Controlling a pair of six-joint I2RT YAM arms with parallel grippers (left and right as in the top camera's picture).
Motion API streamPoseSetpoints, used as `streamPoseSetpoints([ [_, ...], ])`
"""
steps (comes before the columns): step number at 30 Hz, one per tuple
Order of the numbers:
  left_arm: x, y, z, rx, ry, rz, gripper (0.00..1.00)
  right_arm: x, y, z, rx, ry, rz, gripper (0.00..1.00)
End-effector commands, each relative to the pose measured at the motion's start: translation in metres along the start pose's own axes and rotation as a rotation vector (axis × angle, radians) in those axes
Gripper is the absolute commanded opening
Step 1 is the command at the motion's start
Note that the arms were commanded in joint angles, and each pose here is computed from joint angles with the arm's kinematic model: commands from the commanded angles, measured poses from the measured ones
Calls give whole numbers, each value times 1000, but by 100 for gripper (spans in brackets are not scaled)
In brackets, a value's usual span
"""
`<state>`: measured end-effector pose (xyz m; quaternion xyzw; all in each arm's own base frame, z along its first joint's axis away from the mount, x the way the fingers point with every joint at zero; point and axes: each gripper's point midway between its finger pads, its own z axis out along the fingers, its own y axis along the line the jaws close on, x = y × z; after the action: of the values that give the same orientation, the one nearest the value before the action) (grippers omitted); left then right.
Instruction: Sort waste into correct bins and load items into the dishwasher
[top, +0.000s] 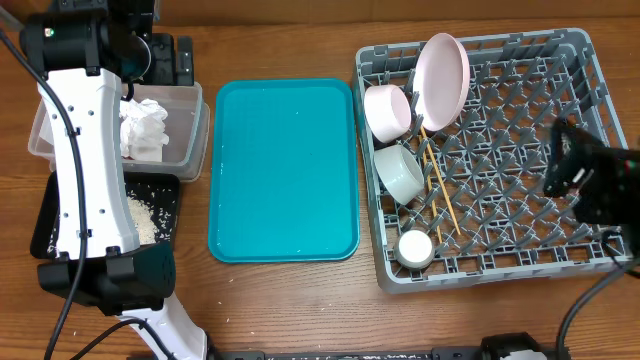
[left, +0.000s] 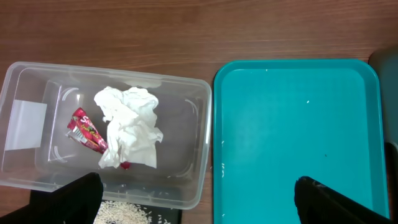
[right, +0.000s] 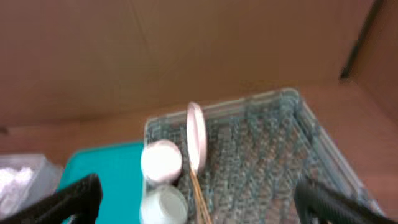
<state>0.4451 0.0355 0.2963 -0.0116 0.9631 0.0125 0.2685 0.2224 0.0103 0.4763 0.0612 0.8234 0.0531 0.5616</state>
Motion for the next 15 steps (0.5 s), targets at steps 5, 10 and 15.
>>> streamPoseSetpoints([
  [5,-4,-2,0,-3,-12,-7,100,41,-10,20,-39,-148,-61,100],
  [10,-4,-2,0,-3,-12,-7,100,96,-15,55,-98,-275,-41,100],
  [15,-4,-2,0,-3,-12,-7,100,161,-27,89,-142,-403,74,100],
])
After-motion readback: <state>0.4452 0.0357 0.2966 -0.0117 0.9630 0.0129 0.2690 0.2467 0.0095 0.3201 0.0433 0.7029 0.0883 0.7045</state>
